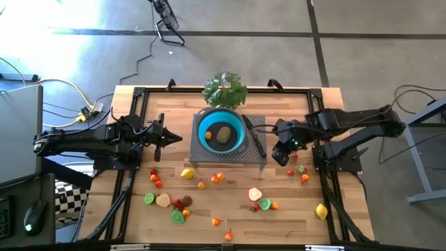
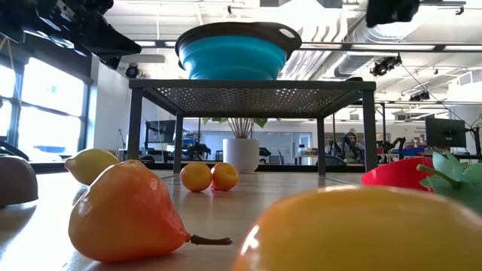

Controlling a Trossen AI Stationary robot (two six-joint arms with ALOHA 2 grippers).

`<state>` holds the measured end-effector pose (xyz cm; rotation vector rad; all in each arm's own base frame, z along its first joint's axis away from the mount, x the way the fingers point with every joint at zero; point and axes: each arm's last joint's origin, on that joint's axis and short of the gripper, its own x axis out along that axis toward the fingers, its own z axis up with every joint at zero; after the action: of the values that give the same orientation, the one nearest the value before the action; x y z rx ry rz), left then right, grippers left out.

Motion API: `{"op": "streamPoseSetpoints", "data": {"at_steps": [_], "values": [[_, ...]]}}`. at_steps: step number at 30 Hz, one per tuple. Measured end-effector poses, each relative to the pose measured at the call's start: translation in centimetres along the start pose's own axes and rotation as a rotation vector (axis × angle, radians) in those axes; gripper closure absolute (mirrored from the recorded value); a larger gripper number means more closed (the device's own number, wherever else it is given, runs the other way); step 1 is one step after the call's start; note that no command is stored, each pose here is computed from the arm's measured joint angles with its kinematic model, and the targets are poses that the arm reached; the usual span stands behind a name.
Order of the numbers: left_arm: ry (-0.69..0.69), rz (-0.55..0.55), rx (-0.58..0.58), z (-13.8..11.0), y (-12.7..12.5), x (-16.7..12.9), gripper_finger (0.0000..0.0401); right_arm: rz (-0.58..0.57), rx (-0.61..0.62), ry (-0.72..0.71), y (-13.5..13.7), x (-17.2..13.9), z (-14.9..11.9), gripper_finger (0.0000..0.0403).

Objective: Pick & Place Fruit
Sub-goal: Put the strawberry into the blue strainer bowl on to the shelf

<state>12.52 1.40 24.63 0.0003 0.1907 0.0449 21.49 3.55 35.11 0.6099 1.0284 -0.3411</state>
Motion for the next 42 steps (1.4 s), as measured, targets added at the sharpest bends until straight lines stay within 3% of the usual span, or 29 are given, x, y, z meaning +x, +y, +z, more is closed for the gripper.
{"op": "streamPoseSetpoints", "data": {"at_steps": [14,17,22,29,42], "values": [[0.000,0.000,-0.003,0.0,0.0,0.0,0.0401,-0.066,0.015,0.032,1.2,1.6,-4.1,0.0398],[0.000,0.000,-0.003,0.0,0.0,0.0,0.0401,-0.103,0.028,0.073,0.8,2.8,-5.0,0.0398],[0.000,0.000,-0.003,0.0,0.0,0.0,0.0401,-0.147,-0.052,0.153,0.1,4.5,-6.6,0.0398],[-0.001,0.000,-0.004,0.0,0.0,0.0,0.0401,-0.219,-0.036,0.253,-1.5,6.8,-8.2,0.0399],[-0.001,0.027,-0.003,0.0,0.1,0.0,0.0401,-0.185,-0.264,0.331,-4.8,7.0,-5.5,0.0399]]}}
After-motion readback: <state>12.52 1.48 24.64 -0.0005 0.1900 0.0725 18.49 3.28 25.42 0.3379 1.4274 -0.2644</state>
